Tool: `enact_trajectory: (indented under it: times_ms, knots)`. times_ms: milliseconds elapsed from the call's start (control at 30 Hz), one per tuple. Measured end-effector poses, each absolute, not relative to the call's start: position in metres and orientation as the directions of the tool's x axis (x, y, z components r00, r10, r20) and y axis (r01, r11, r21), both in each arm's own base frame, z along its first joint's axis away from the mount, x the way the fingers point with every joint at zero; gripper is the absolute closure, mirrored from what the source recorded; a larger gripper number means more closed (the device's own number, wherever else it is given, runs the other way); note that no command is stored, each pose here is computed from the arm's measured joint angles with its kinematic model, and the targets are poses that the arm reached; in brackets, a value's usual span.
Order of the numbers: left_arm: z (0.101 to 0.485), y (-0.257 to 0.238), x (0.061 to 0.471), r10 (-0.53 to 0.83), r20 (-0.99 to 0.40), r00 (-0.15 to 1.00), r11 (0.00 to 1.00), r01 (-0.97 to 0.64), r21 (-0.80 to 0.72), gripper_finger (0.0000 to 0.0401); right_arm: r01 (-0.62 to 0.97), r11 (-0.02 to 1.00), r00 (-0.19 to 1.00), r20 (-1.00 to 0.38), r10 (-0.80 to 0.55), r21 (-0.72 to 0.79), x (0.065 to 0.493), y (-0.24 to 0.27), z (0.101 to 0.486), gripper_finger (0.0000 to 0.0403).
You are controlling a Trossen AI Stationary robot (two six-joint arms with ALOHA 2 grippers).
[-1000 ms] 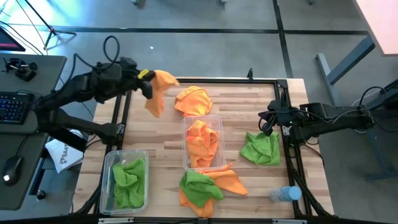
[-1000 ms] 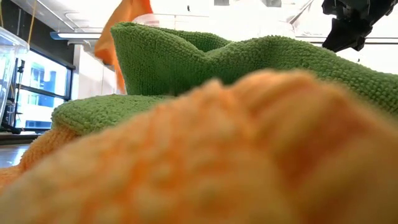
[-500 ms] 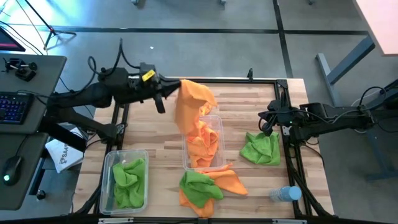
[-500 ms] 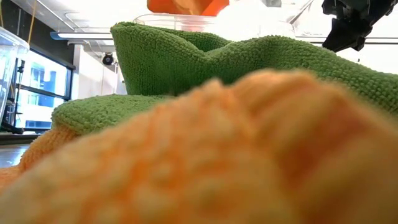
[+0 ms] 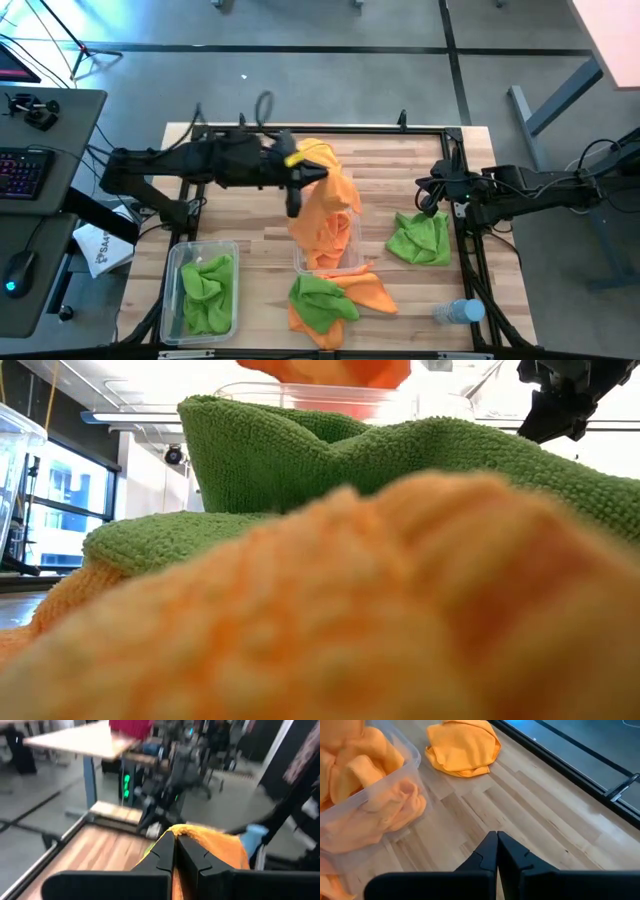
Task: Sort microfiber towel by color & place in baskets
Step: Put the yellow microfiber towel into the right transparent bin
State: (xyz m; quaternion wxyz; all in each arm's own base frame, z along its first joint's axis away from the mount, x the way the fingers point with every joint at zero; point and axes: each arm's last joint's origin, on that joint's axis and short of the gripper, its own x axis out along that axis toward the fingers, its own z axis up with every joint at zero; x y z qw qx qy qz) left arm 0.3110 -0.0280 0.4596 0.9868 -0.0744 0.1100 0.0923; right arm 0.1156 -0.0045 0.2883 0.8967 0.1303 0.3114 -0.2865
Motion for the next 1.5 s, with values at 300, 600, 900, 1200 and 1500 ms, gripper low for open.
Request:
enact_trajectory:
  times_ms: [300, 600, 900, 1200, 1500]
  knots:
    - [0.415, -0.026, 0.331, 0.252, -0.555, 0.793, 0.949, -0.315, -0.020, 0.0401, 0.603, 0.795, 0.644, -0.631, -0.432, 0.071, 0.116, -0.004, 0.288, 0.0403]
    - [0.361, -0.009, 0.365, 0.095, -0.763, 0.639, 0.958, -0.266, -0.104, 0.0401, 0.608, 0.790, 0.644, -0.631, -0.433, 0.079, 0.116, -0.004, 0.288, 0.0403]
    - [0.356, 0.018, 0.368, 0.041, -0.779, 0.626, 0.956, -0.252, -0.151, 0.0401, 0.612, 0.786, 0.646, -0.629, -0.433, 0.088, 0.116, -0.004, 0.289, 0.0403]
    - [0.342, 0.020, 0.371, 0.151, -0.827, 0.541, 0.963, -0.269, 0.001, 0.0401, 0.624, 0.773, 0.646, -0.630, -0.430, 0.112, 0.116, -0.004, 0.289, 0.0403]
    - [0.269, -0.038, 0.400, 0.108, -0.943, 0.315, 0.992, -0.101, 0.080, 0.0401, 0.664, 0.713, 0.653, -0.638, -0.407, 0.225, 0.116, -0.004, 0.288, 0.0403]
